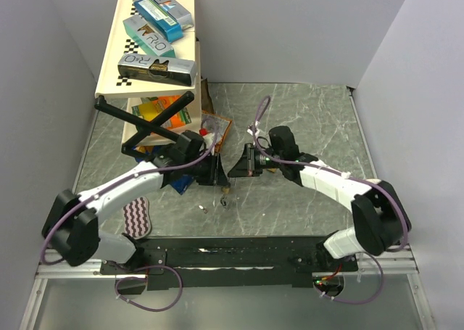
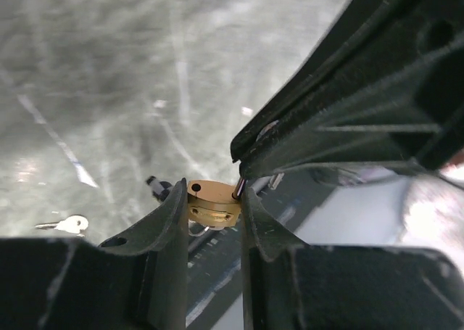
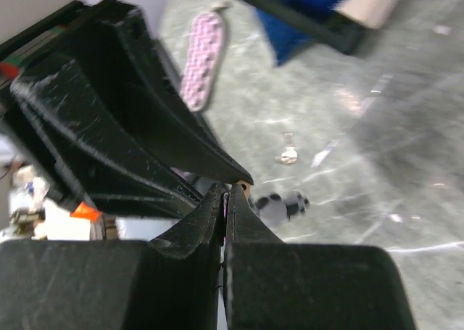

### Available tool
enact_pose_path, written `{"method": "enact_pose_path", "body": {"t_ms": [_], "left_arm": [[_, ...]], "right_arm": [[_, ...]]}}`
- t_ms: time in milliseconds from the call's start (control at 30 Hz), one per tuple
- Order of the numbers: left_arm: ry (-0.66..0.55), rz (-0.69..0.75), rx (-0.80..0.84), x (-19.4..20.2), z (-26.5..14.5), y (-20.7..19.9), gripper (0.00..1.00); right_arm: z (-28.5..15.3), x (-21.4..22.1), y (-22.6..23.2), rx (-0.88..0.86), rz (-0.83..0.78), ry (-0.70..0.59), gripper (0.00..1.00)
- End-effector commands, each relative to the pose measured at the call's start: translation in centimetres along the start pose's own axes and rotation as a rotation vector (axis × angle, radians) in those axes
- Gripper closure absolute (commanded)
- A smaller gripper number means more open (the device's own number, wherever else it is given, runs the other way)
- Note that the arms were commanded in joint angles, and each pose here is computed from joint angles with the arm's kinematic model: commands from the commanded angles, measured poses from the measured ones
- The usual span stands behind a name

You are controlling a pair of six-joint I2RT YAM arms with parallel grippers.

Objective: Unlock with the key

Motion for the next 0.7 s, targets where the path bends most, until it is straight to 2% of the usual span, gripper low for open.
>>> {"method": "enact_pose_path", "body": {"t_ms": [0,233,367,667], "left_arm": [[-0.043,-0.037,-0.239,-1.9,1.7,3.6,0.99],[-0.059,-0.048,-0.322,-4.8,5.0,5.0,0.99],[-0.021,-0.061,-0.408,-5.1,7.3,6.8,0.99],[-0.025,-0.044,-0.555,-6.4,10.0,9.7,0.99]], "right_arm": [[1.7,-0.7,-2.7,0.078,-0.010,0.000,1.00],[3.4,-2.3,-6.4,0.147,0.021,-0.004,1.00],[3.8,-3.5,-8.0,0.182,0.008,0.004,1.00],[5.2,-6.3,-12.0,0.274,0.025,-0.015,1.00]]}}
Point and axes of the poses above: each gripper's point midway between its finger pads, its own z axis out along the fingers, its own y axis along the line the jaws close on, x = y × z, the point moved 5 cm from there along -z, back along the fingers, and after that the axes turned 7 degrees about z, right-handed, at the moved point
